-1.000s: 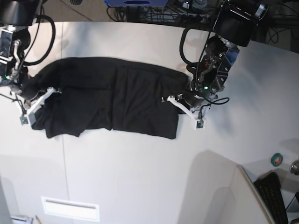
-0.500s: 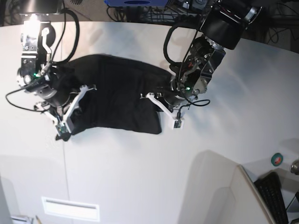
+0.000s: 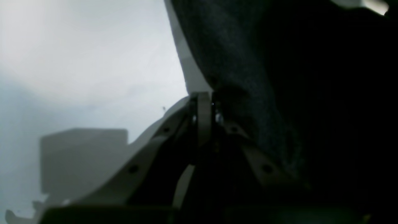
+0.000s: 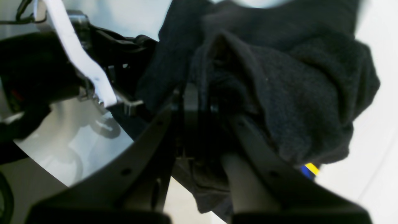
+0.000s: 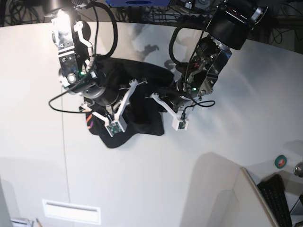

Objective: Layout the t-shirt on the table in an organized manner, then fold the t-shirt properly
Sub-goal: 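Fold the shirt over with both grippers, bringing the edge toward the right gripper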

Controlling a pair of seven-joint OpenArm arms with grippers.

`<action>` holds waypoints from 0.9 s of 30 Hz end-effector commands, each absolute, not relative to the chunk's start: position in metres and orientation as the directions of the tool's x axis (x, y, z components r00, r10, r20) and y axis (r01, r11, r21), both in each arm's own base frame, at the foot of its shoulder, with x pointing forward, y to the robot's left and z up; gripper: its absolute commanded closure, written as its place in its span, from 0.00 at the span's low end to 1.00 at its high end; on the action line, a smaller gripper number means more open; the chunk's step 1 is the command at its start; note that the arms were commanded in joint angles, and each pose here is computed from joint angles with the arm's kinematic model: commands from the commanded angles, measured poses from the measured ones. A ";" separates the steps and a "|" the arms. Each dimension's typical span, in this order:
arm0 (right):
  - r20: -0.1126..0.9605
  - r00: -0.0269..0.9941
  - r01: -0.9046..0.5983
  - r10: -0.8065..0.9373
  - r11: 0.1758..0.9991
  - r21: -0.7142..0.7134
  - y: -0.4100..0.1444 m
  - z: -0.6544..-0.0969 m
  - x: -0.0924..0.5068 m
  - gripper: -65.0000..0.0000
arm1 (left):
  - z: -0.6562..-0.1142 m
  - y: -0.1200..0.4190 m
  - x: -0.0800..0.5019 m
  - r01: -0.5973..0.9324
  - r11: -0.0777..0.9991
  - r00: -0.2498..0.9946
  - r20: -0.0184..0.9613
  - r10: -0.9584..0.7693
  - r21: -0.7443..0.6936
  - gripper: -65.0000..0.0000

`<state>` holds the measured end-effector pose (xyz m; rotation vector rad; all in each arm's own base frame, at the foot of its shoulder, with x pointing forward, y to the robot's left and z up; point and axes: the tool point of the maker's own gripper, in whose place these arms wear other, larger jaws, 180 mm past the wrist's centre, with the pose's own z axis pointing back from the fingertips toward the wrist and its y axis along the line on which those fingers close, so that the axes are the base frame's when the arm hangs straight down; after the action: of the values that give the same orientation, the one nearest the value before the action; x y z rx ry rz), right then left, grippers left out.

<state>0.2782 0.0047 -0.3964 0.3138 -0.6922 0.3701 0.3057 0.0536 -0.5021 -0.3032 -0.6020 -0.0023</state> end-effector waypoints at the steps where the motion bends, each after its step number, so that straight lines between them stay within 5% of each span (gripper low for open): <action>1: 0.700 0.683 -0.435 0.211 0.886 0.158 0.011 -0.386 0.290 1.00 | -0.513 0.062 0.293 0.071 0.967 0.862 0.503 0.065 -0.246 1.00; 27: 0.678 0.730 -0.388 0.089 0.871 0.302 0.074 -0.409 0.306 1.00 | -0.521 0.094 0.281 0.050 0.979 0.873 0.485 0.054 -0.199 1.00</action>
<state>0.2924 0.0721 -0.4241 0.4436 -0.6548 0.2763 0.3001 0.0741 -0.5046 -0.2804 -0.6130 -0.0041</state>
